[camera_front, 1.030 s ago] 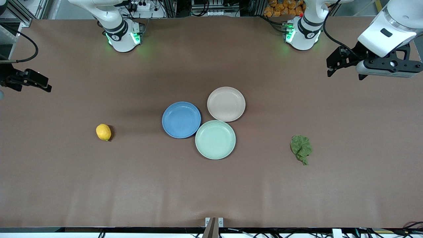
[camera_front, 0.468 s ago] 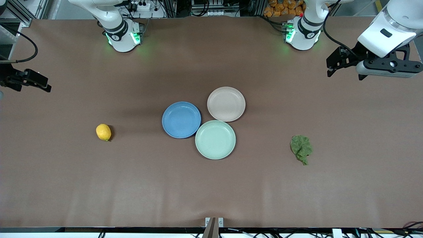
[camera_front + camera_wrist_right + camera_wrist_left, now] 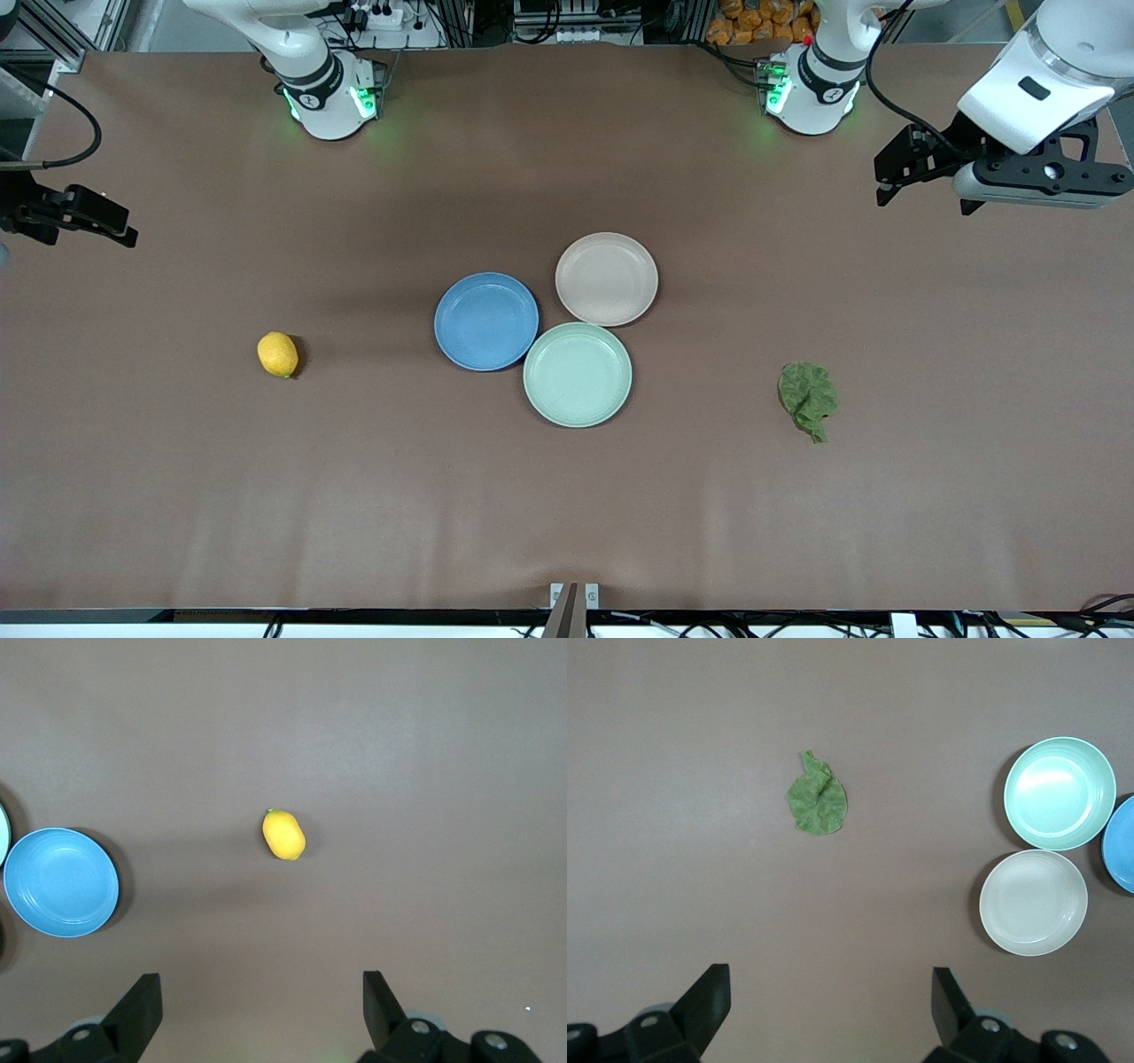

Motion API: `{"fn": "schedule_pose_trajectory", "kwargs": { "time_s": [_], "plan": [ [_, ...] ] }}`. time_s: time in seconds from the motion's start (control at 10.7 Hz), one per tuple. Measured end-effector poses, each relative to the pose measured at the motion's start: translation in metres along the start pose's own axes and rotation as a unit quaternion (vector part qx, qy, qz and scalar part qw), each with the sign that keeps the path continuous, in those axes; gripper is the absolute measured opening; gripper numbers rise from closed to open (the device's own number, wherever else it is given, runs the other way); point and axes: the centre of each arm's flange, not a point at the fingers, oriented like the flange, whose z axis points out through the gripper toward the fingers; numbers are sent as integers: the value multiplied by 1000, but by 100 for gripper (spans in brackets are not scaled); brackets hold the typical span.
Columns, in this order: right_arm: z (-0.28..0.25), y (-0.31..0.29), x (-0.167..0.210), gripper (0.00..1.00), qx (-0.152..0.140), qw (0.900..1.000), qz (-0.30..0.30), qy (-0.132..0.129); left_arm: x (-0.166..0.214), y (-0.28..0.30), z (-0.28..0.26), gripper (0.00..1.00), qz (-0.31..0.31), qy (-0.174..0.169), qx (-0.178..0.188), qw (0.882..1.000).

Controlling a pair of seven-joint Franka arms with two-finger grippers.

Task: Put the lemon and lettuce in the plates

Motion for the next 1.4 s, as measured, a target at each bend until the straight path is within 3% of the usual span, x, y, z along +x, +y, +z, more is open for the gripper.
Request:
{"fn": "schedule_pose_trajectory", "kwargs": {
  "time_s": [0.94,1.4],
  "plan": [
    [1,0,0,100,0,1000,0,0,1,1,2,100,1,-2,0,1000],
    [1,0,0,100,0,1000,0,-1,19,3,25,100,3,-22,-3,1000]
  ]
}}
